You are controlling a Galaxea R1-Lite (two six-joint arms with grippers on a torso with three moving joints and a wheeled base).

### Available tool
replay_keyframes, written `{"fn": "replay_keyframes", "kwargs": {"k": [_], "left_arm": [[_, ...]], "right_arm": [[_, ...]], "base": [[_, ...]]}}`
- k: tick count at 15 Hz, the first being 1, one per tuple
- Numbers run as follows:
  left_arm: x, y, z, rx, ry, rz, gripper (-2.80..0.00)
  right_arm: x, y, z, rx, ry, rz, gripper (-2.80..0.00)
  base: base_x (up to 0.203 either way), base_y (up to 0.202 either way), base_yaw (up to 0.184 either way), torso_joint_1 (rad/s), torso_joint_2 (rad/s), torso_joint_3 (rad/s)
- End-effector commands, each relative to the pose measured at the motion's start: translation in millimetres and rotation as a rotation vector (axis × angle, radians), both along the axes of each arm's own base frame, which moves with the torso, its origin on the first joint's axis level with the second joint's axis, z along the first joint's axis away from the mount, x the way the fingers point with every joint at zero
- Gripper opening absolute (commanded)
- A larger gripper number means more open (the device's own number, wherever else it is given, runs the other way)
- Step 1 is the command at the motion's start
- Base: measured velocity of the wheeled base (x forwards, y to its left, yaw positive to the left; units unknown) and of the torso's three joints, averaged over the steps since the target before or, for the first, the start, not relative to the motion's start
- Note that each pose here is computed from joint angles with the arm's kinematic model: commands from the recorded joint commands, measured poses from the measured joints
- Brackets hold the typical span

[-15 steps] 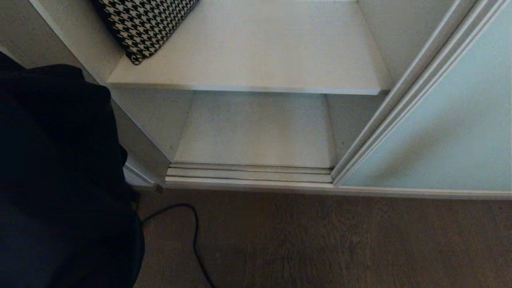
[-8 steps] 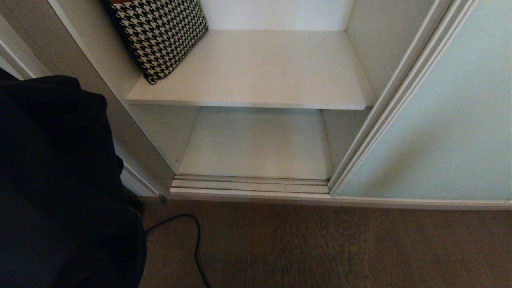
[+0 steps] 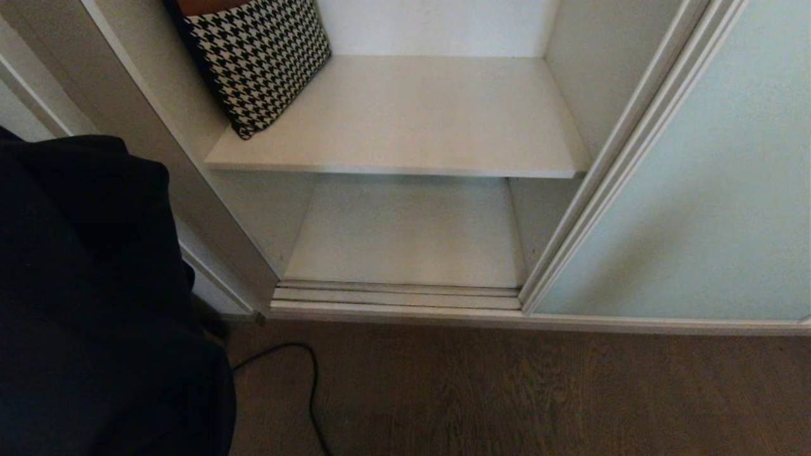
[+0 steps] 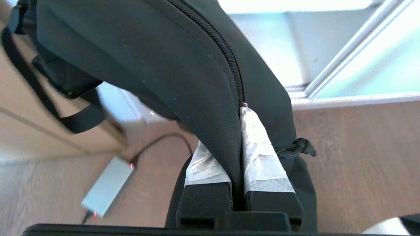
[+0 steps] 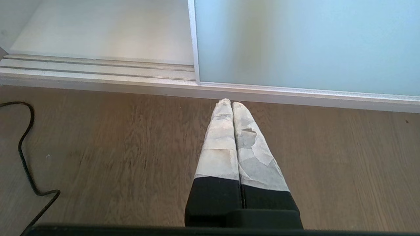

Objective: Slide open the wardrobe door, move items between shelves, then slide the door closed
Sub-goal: Place the bag on the higher shelf

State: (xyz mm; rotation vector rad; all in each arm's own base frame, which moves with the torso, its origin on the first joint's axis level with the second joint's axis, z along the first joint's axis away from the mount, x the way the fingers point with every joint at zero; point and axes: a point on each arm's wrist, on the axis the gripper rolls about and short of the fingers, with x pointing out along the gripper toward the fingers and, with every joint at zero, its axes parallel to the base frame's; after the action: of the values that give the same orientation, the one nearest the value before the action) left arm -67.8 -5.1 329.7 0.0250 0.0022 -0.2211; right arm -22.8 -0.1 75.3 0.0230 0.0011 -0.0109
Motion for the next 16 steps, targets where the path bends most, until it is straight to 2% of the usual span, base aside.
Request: {"fn": "replay_keyframes", "kwargs": {"k": [1, 8, 11, 16], "left_arm": [[-2.0, -0.6, 2.0, 0.006, -0.010, -0.026, -2.80], [-0.9, -1.8, 8.5, 0.023, -0.066, -0.085, -2.80], [0.2, -1.9, 7.5, 0.032, -0.064, -0.090, -2.80], [-1.4, -2.1, 7.2, 0.038, -0.070, -0.097, -2.80]], "right_arm": [[0.0, 0.0, -0.4, 0.000, 0.000, 0.000, -2.80], [0.0, 0.0, -0.4, 0.000, 0.000, 0.000, -2.80], [0.0, 0.0, -0.4, 0.000, 0.000, 0.000, -2.80], [0.0, 0.0, -0.3, 0.000, 0.000, 0.000, -2.80]], "base": [[0.000, 0.000, 0.000, 0.004, 0.01, 0.051], [0.000, 0.000, 0.000, 0.001, 0.00, 0.005], [0.019, 0.000, 0.000, 0.001, 0.00, 0.004], [0.187, 0.000, 0.000, 0.004, 0.00, 0.003]]}}
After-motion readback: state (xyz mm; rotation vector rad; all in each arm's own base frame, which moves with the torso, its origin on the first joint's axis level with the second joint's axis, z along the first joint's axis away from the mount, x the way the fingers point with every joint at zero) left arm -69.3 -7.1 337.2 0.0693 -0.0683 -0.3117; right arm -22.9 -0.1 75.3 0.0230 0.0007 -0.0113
